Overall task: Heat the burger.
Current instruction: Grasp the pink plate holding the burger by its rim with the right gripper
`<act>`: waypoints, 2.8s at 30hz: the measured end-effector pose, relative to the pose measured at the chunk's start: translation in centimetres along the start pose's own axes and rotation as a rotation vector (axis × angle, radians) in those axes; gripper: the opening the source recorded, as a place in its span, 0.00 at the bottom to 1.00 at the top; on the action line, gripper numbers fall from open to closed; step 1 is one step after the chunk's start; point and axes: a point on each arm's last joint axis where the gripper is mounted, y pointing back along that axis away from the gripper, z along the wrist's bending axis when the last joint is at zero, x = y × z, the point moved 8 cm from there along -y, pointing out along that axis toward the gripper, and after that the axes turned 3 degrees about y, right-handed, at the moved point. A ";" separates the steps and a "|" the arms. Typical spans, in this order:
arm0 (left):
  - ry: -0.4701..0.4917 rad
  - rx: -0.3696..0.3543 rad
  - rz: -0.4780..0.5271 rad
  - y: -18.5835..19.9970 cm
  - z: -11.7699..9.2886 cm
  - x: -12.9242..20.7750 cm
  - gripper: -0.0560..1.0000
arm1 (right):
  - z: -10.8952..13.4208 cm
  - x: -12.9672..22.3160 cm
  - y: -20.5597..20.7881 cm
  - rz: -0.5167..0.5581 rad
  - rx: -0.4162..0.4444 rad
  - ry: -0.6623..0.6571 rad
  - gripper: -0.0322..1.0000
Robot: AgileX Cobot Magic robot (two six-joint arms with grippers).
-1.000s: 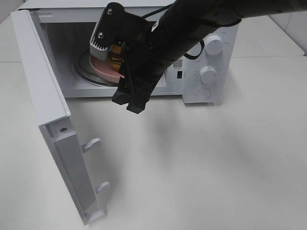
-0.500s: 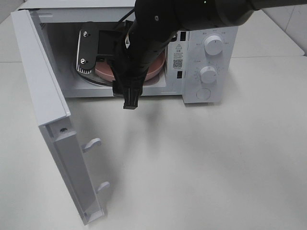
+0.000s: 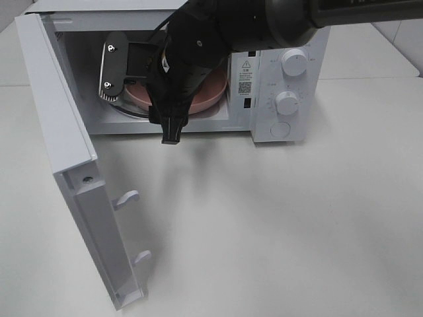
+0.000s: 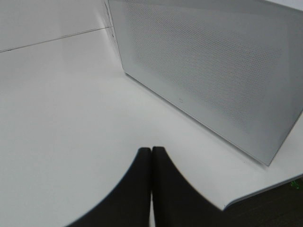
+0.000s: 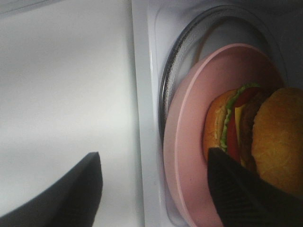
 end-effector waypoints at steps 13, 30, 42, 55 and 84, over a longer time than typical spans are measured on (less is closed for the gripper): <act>0.000 0.000 0.000 0.0 0.0 0.0 0.05 | -0.1 1.0 -1.6 0.057 0.039 -0.025 0.64; 0.000 0.000 0.000 0.0 0.0 0.0 0.05 | -1.2 0.6 -1.5 0.033 0.100 0.000 0.64; 0.000 0.000 0.000 0.0 0.0 0.0 0.05 | -2.0 1.6 -1.7 0.025 0.119 -0.070 0.64; 0.000 0.000 0.000 0.0 0.0 0.0 0.05 | -1.0 1.9 -3.9 0.022 0.102 -0.048 0.64; 0.000 0.000 0.000 0.0 0.0 0.0 0.05 | 1.9 3.2 -8.1 0.029 0.045 -0.040 0.63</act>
